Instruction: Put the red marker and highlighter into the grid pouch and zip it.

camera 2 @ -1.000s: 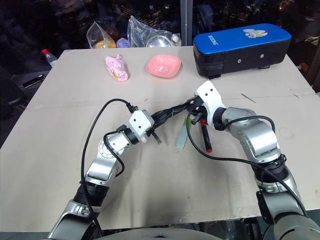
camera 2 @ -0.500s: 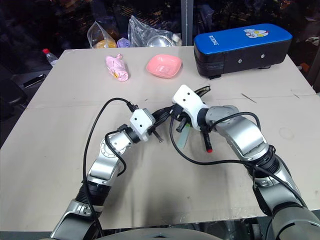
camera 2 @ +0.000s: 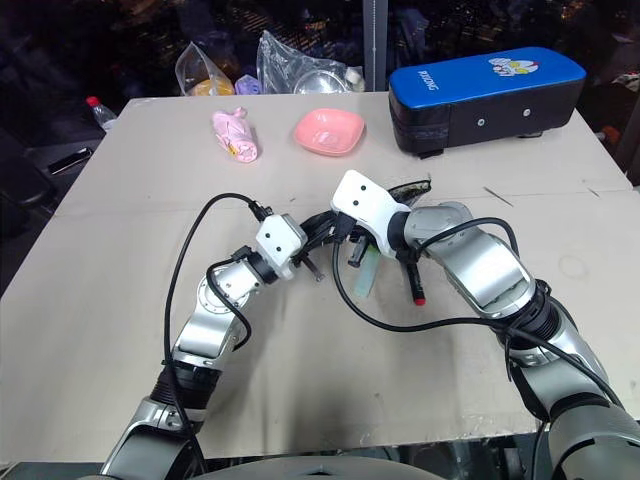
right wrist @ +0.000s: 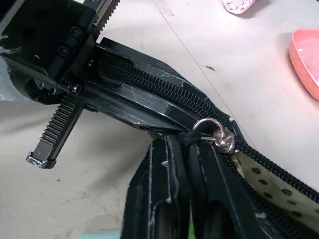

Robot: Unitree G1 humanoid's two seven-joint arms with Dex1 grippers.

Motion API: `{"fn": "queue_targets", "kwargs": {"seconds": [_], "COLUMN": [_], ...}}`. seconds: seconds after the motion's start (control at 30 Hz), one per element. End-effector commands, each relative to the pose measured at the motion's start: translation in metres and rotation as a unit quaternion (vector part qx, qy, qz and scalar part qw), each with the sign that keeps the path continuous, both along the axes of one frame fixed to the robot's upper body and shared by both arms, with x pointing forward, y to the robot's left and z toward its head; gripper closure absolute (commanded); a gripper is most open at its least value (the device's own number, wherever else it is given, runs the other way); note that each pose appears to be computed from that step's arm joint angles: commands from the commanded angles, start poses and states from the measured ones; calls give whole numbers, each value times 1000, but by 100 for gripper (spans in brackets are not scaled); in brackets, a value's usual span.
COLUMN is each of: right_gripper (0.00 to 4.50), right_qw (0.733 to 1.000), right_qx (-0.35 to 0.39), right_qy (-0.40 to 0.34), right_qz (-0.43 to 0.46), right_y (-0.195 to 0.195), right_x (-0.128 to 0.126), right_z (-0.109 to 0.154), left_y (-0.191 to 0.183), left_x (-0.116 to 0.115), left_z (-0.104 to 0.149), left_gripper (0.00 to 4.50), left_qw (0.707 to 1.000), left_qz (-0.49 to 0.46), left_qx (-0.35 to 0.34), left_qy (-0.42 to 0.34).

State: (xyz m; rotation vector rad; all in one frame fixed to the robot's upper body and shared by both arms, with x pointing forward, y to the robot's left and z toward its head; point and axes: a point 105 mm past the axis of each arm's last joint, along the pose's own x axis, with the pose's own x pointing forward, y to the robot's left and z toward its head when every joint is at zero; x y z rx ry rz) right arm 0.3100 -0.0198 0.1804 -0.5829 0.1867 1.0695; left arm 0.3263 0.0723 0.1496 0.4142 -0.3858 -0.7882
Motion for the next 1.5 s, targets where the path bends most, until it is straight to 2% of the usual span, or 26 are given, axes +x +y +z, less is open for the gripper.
{"fn": "queue_targets", "kwargs": {"seconds": [0.03,0.1,0.23,0.3,0.4,0.5,0.53,0.8,0.9,1.0,1.1,1.23,1.27,1.37,1.4,1.5], "right_gripper": [264,182,182,182,265,412,438,438,438,438,438,438,417,313,257,124], "right_qw": [999,999,995,990,980,972,968,960,964,980,992,980,974,960,956,947], "right_qx": [36,46,89,130,178,192,201,189,167,103,22,-100,-121,-157,-164,-176], "right_qy": [-19,2,47,50,45,44,44,48,52,17,-62,-170,-194,-230,-239,-263], "right_qz": [30,20,11,-8,-77,-127,-144,-203,-201,-171,-111,-22,5,40,45,51], "right_y": [-5,-20,-50,-58,-71,-77,-79,-86,-84,-74,-59,-51,-47,-45,-45,-46], "right_x": [-17,-21,-35,-32,-11,5,12,36,39,41,43,45,44,46,47,50], "right_z": [19,21,38,52,62,56,54,29,18,6,2,-8,-8,-9,-8,-2], "left_y": [-9,-7,-7,-7,-9,-12,-13,-15,-15,-17,-17,-12,-10,-7,-6,-1], "left_x": [-2,-1,-1,-1,-1,-2,-2,-4,-5,-6,-8,-6,-6,-5,-4,-1], "left_z": [7,9,12,13,12,12,12,12,11,11,10,11,11,9,8,6], "left_gripper": [450,450,450,450,450,450,450,450,450,450,450,450,450,450,450,450], "left_qw": [1000,1000,1000,1000,1000,999,999,999,999,999,998,997,997,996,996,996], "left_qz": [-17,-15,-17,-19,-22,-27,-29,-34,-36,-43,-54,-61,-63,-70,-71,-67], "left_qx": [-3,-3,1,1,2,1,2,0,0,2,13,25,29,40,44,51], "left_qy": [-11,-13,-18,-19,-19,-19,-20,-21,-20,-21,-26,-30,-30,-28,-28,-26]}}
